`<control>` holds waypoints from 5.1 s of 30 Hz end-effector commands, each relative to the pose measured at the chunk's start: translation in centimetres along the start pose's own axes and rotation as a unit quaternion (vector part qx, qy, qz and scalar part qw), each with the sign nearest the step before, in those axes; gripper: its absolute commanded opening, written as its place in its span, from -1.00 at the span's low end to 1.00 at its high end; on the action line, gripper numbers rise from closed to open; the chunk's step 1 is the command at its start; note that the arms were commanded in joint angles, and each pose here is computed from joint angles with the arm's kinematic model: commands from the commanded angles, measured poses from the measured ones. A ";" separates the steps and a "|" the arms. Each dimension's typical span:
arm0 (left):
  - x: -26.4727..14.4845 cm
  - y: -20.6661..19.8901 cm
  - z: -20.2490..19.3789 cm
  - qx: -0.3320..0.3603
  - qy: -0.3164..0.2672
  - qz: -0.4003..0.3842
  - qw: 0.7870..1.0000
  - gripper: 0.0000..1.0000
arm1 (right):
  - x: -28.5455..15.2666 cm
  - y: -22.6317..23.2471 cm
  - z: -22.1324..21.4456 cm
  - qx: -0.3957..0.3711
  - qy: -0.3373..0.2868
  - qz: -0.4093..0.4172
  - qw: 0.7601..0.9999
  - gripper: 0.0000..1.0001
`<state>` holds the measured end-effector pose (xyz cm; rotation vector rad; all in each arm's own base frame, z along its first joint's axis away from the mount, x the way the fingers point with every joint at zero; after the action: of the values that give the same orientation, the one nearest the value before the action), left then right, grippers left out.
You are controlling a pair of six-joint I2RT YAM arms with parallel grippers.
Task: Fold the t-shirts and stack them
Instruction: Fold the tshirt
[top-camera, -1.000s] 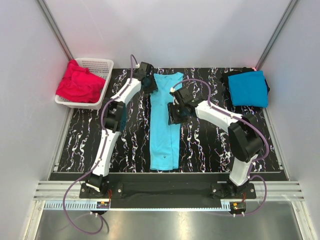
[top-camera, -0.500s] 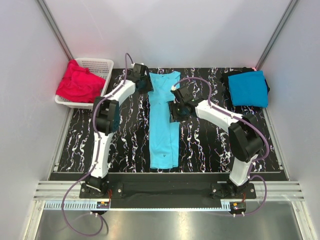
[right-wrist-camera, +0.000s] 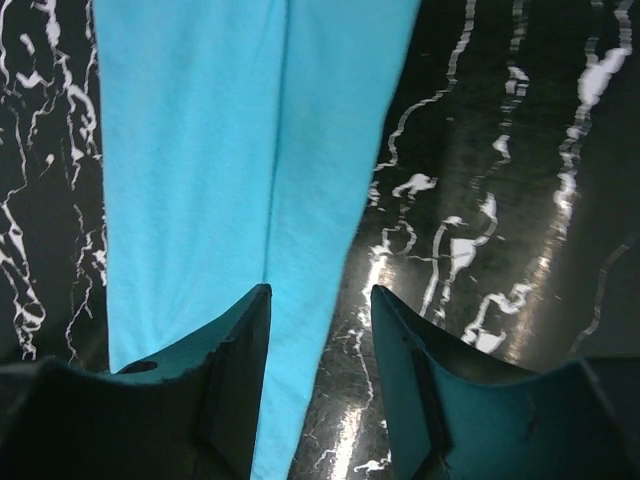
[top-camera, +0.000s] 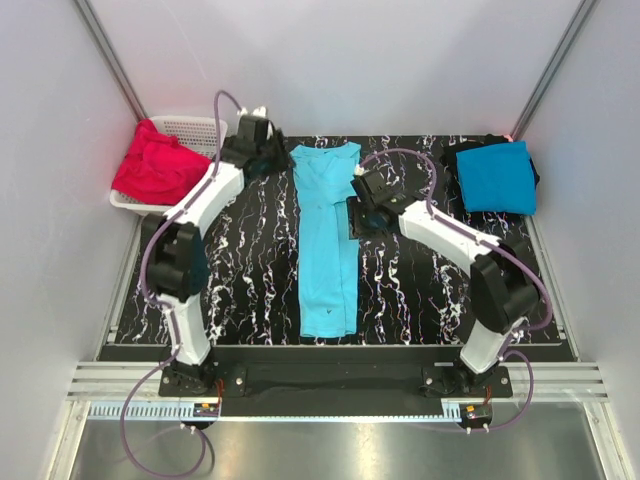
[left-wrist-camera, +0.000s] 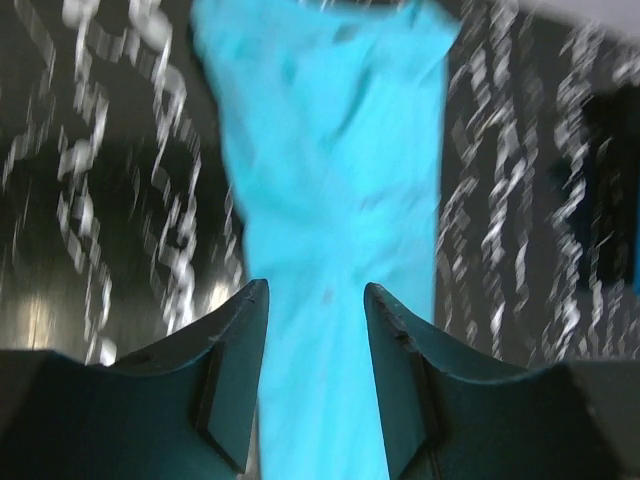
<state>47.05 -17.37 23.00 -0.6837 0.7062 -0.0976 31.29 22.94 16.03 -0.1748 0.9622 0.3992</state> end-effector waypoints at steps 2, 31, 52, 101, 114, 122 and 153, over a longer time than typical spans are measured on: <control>-5.8 3.6 -3.7 -0.066 0.015 0.093 0.993 -0.04 | -2.2 -1.8 -1.5 0.024 -0.014 -0.076 0.997 0.10; -15.8 10.7 -27.2 -0.181 0.310 -0.015 0.933 -0.02 | -4.3 6.2 -15.5 0.091 0.046 0.159 0.982 0.37; -17.6 12.0 -31.3 -0.197 0.382 0.022 0.903 -0.22 | -1.8 9.8 -19.0 0.092 0.088 0.172 0.977 0.28; -17.3 8.8 -30.0 -0.163 0.342 -0.023 0.925 -1.00 | -2.9 7.5 -21.9 0.083 0.120 0.006 0.989 -1.00; -17.0 7.6 -28.0 -0.128 0.293 -0.007 0.947 -1.00 | -4.5 7.8 -15.3 -0.003 0.044 -0.048 0.998 -1.00; -15.9 7.5 -27.6 -0.115 0.279 0.016 0.953 -1.00 | -3.2 8.4 -13.2 -0.046 0.032 -0.074 0.996 -1.00; -5.1 3.9 -14.8 -0.043 0.083 0.167 0.982 -1.00 | 1.7 1.5 1.6 -0.041 -0.076 -0.075 0.993 -1.00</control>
<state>31.07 -22.22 16.20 -0.7216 1.0110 0.1055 30.23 25.10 17.05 -0.2293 0.7707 0.2881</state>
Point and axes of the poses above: each gripper's point midway between its finger pads, its own x axis out along the fingers, its own y axis along the line the jaws close on, z = x × y, the point moved 7 cm from there along -x, back along the fingers, and after that the axes turned 15 degrees about -x, right-handed, at the moved point
